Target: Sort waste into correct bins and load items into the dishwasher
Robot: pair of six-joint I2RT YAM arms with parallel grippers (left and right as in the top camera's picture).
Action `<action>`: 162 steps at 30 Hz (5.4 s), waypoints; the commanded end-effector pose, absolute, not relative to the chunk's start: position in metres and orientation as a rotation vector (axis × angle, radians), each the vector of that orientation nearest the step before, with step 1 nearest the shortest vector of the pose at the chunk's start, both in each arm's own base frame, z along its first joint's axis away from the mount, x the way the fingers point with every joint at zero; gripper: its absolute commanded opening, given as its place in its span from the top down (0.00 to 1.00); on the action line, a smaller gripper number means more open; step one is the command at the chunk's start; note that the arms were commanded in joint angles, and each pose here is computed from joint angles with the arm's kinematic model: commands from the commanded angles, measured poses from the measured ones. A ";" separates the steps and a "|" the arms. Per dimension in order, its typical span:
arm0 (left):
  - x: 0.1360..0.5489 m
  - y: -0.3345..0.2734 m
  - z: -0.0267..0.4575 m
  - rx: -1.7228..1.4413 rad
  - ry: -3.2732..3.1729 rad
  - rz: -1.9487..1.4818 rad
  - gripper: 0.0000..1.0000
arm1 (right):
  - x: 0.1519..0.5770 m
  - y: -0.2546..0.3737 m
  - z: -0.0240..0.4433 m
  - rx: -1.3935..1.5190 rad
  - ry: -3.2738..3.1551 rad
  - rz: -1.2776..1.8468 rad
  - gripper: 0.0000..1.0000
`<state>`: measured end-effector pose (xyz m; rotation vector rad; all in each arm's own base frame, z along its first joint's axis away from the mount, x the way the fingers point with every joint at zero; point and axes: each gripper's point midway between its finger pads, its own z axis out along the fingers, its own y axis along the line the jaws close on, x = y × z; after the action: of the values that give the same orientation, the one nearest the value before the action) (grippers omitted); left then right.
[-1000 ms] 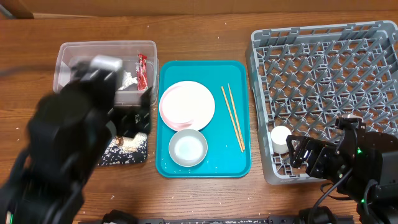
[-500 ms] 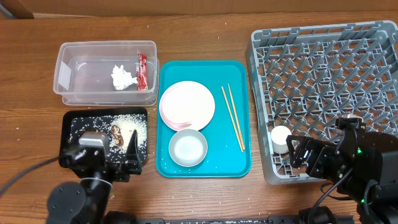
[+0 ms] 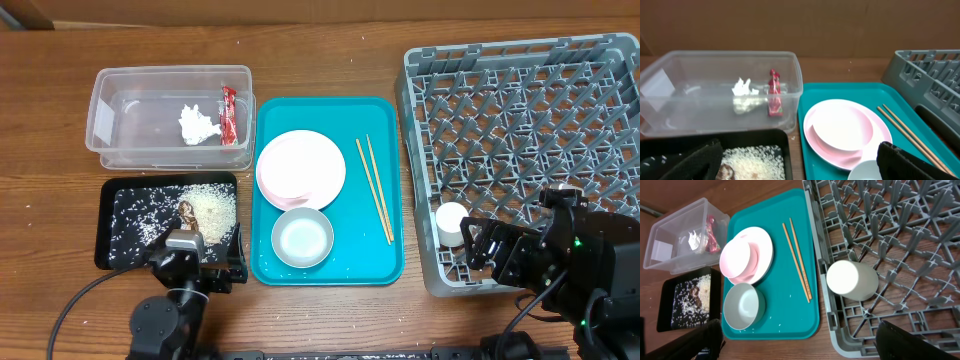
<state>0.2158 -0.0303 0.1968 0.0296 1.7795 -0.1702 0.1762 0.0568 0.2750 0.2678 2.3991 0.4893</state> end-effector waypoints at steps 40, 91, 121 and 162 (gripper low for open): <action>0.238 -0.035 0.152 -0.038 1.726 -0.249 0.00 | 0.187 0.081 0.305 0.220 2.283 0.695 0.00; 0.238 -0.035 0.152 -0.038 1.725 -0.249 0.00 | 0.248 0.250 0.062 -0.235 3.022 0.321 0.96; 0.238 -0.035 0.152 -0.038 1.725 -0.249 0.00 | 0.341 -0.085 0.257 0.702 1.905 -1.029 0.96; 0.238 -0.035 0.152 -0.038 1.725 -0.249 0.00 | 0.380 -0.041 0.142 0.266 2.275 -1.186 0.78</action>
<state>0.2379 -0.0354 0.1507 -0.0306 1.7361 -0.2387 0.3744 -0.0550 0.1574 0.2796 2.1936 -1.3080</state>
